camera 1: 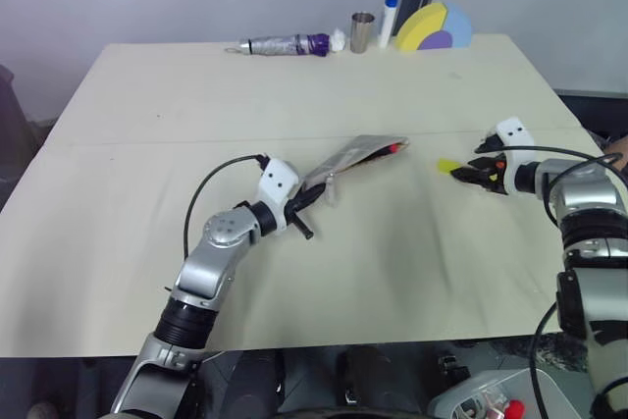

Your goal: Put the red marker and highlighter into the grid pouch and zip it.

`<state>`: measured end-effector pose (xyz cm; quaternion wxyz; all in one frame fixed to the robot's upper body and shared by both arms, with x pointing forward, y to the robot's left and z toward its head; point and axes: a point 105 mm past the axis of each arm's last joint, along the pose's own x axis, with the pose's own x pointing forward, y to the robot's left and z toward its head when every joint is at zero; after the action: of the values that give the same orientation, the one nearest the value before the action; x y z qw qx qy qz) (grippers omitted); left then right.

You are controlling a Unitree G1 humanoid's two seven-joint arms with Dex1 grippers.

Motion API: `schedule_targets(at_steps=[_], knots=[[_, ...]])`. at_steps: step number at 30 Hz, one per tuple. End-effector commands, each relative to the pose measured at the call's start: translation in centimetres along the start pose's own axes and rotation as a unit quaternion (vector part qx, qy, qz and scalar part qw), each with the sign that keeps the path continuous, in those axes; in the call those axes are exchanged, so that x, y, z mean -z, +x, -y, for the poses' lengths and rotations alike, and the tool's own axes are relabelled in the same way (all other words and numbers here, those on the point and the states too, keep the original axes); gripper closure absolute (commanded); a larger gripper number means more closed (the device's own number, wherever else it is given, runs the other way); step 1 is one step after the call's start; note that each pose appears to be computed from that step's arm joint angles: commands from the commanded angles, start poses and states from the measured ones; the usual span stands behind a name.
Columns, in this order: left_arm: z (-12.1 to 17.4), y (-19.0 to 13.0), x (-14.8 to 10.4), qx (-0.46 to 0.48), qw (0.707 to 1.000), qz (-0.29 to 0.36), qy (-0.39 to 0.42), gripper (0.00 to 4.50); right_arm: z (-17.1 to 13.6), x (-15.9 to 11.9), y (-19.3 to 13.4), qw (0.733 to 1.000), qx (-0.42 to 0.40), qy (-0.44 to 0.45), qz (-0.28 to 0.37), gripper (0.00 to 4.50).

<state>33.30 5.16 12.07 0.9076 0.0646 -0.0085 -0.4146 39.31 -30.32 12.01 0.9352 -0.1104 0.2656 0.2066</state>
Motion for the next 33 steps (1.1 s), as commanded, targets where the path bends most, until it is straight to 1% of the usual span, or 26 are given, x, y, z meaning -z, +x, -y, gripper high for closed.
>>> schedule_targets(at_steps=[1, 2, 7, 10, 11, 13, 16, 19, 20, 27, 30, 33], knots=[[0.2, 0.0, -1.4, 0.004, 1.0, 0.022, 0.017, 4.5, -0.6, 1.7, -0.4, 0.999, -0.018, 0.015, -0.023, 4.21], [0.3, 0.0, -1.5, 0.006, 1.0, 0.023, 0.018, 4.5, -0.8, 1.8, -0.7, 1.0, -0.019, 0.011, -0.023, 4.43], [0.3, -0.1, -1.5, 0.014, 0.999, 0.021, 0.02, 4.5, -2.6, 1.6, -2.3, 1.0, -0.019, -0.017, -0.003, 4.43], [0.6, 0.1, -1.4, 0.029, 0.999, 0.018, 0.02, 4.5, -4.5, 0.6, -3.9, 0.997, -0.026, -0.062, 0.028, 4.43], [0.7, 0.1, -1.4, 0.033, 0.999, 0.018, 0.02, 4.5, -5.0, 0.3, -4.3, 0.996, -0.033, -0.072, 0.032, 4.21], [0.8, 0.2, -1.4, 0.038, 0.999, 0.018, 0.019, 4.5, -5.6, 0.0, -4.9, 0.995, -0.042, -0.088, 0.032, 3.6], [1.0, 0.5, -1.5, 0.046, 0.999, 0.02, 0.019, 4.5, -4.9, -1.2, -5.5, 0.994, -0.016, -0.1, 0.045, 2.08], [1.0, 0.7, -1.6, 0.049, 0.998, 0.022, 0.022, 4.5, -3.0, -2.1, -5.6, 0.994, 0.019, -0.095, 0.051, 0.45], [1.0, 0.7, -1.6, 0.049, 0.998, 0.023, 0.023, 4.5, -2.7, -2.1, -5.6, 0.994, 0.022, -0.096, 0.049, 0.06], [0.7, 0.2, -1.5, 0.04, 0.999, 0.025, 0.023, 4.5, -1.7, -0.8, -4.5, 0.995, -0.002, -0.094, 0.022, 0.06], [0.5, 0.2, -1.5, 0.035, 0.999, 0.024, 0.027, 4.5, -0.5, 0.0, -3.2, 0.998, 0.002, -0.069, 0.006, 0.06], [0.5, 0.2, -1.6, 0.034, 0.999, 0.024, 0.03, 4.5, -0.1, 1.0, -2.4, 0.998, -0.01, -0.054, -0.018, 0.06]])
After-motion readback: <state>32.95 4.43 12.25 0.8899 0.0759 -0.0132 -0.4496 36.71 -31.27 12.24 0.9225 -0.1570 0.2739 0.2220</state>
